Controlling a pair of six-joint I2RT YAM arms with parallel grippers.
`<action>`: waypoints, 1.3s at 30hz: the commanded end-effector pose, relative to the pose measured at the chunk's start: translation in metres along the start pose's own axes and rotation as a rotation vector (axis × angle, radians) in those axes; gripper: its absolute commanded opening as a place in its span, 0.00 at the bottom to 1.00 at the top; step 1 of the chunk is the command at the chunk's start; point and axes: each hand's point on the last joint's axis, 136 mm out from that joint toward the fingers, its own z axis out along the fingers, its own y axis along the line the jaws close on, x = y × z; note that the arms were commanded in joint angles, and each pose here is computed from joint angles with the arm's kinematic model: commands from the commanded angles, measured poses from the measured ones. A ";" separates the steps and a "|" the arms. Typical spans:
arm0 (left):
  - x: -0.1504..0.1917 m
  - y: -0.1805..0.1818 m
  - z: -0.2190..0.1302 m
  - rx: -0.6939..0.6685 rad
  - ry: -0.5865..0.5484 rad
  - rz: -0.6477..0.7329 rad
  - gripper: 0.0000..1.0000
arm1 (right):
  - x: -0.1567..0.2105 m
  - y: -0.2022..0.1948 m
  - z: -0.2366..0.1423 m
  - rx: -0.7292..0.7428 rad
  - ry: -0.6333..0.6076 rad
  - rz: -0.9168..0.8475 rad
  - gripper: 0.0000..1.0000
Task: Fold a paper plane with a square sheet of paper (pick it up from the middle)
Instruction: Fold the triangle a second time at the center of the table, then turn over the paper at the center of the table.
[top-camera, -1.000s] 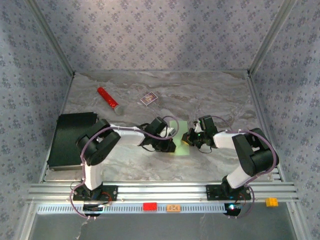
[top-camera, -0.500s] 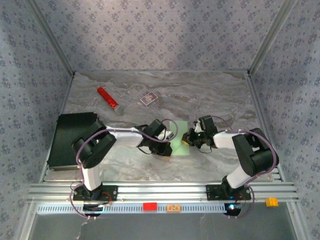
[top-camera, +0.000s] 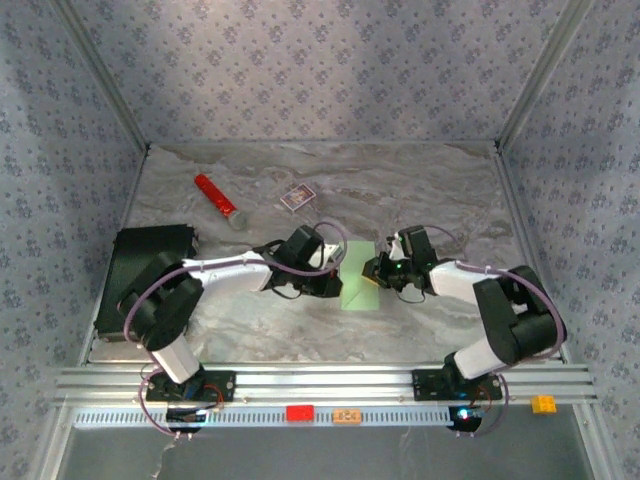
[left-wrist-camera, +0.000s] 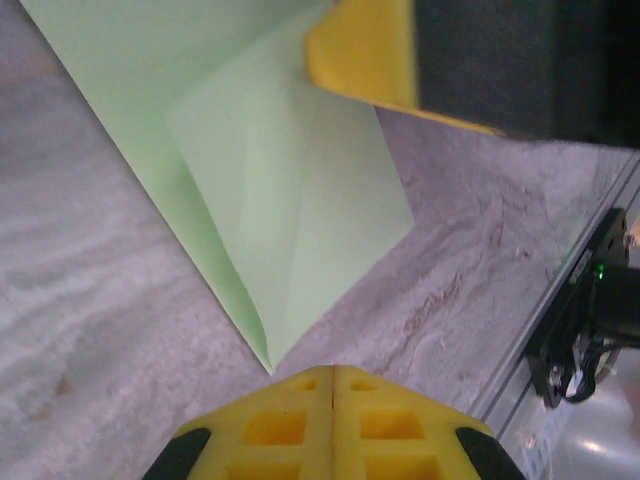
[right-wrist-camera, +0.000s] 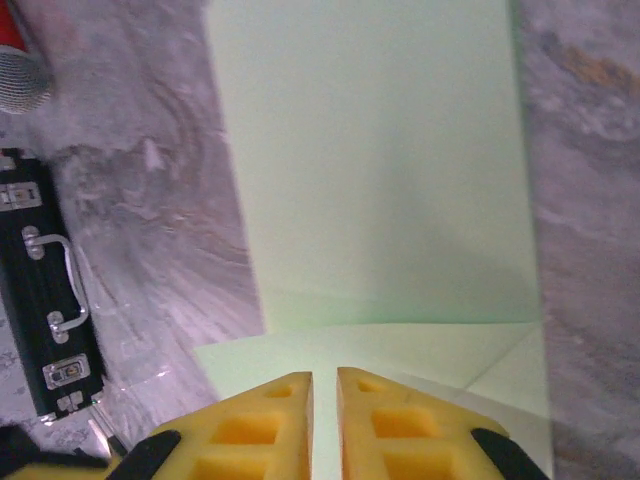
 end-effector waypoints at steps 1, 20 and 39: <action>-0.028 -0.011 0.005 0.020 -0.040 0.017 0.05 | -0.002 0.004 -0.014 0.040 -0.028 -0.028 0.19; -0.019 0.039 0.057 -0.078 0.093 -0.047 0.03 | 0.038 -0.019 -0.037 0.092 -0.025 0.031 0.28; 0.015 0.033 0.058 -0.070 0.113 -0.092 0.03 | 0.064 -0.037 -0.025 0.182 0.077 0.088 0.35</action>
